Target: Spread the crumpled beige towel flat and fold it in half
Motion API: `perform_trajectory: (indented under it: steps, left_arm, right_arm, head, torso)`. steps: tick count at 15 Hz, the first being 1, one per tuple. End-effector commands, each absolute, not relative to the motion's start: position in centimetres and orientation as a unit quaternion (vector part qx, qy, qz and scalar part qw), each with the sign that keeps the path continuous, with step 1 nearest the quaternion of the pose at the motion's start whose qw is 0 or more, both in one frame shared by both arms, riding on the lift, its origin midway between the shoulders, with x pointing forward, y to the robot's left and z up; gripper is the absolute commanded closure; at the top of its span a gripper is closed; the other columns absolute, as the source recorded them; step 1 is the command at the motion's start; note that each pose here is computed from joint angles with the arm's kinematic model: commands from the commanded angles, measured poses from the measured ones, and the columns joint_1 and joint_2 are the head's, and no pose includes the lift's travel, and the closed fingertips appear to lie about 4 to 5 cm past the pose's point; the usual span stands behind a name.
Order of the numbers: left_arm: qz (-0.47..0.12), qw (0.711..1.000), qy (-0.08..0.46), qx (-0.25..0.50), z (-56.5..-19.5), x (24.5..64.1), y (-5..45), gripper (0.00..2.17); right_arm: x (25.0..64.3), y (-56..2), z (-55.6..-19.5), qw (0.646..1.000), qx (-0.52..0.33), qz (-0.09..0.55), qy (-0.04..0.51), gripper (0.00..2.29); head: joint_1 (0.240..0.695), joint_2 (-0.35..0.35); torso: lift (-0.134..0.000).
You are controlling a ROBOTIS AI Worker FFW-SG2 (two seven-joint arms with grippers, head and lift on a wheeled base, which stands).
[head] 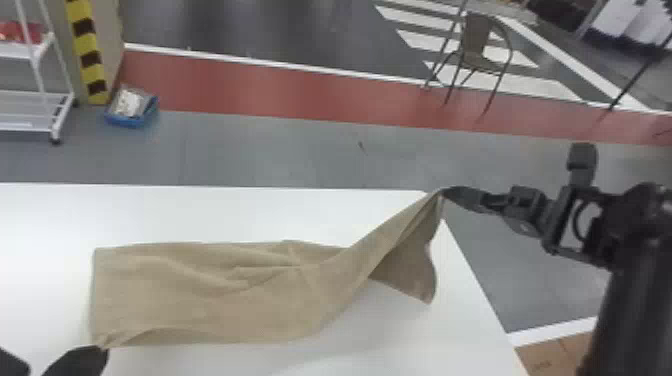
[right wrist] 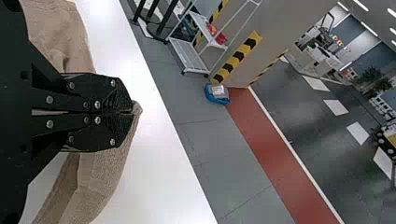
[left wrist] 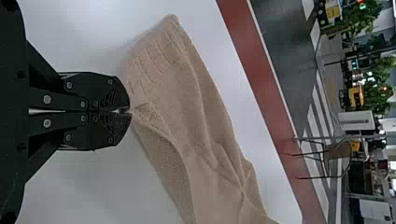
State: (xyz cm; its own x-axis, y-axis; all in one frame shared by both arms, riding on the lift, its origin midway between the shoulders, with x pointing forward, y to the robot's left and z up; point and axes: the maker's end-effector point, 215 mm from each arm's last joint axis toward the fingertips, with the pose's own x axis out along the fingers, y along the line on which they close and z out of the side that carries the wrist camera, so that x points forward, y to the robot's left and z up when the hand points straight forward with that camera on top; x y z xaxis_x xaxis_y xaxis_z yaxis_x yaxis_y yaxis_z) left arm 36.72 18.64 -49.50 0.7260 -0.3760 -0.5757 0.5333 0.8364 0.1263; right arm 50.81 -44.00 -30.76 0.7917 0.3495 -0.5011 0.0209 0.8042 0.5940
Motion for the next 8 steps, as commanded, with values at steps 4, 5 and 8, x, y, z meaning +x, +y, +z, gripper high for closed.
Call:
perform_trajectory:
  steps: [4, 5, 8]
  left_arm:
    - [-0.198, 0.932, 0.291, 0.089, -45.2, 38.7, 21.4, 1.71]
    - [-0.191, 0.936, 0.285, 0.078, -43.9, 39.2, 22.0, 1.71]
    - [-0.178, 0.943, 0.274, 0.061, -41.7, 40.1, 23.4, 1.71]
  right_arm:
    - [51.0, -45.3, -29.4, 0.897, 0.306, 0.093, 0.305, 1.21]
    - [51.1, -45.8, -29.0, 0.898, 0.306, 0.091, 0.302, 1.21]
    - [51.0, -46.6, -28.7, 0.9, 0.305, 0.083, 0.299, 1.21]
  head:
    - [0.695, -0.3]
    - [0.695, -0.296]
    - [0.695, -0.286]
  torso:
    - [0.0]
    - [0.0]
    - [0.0]
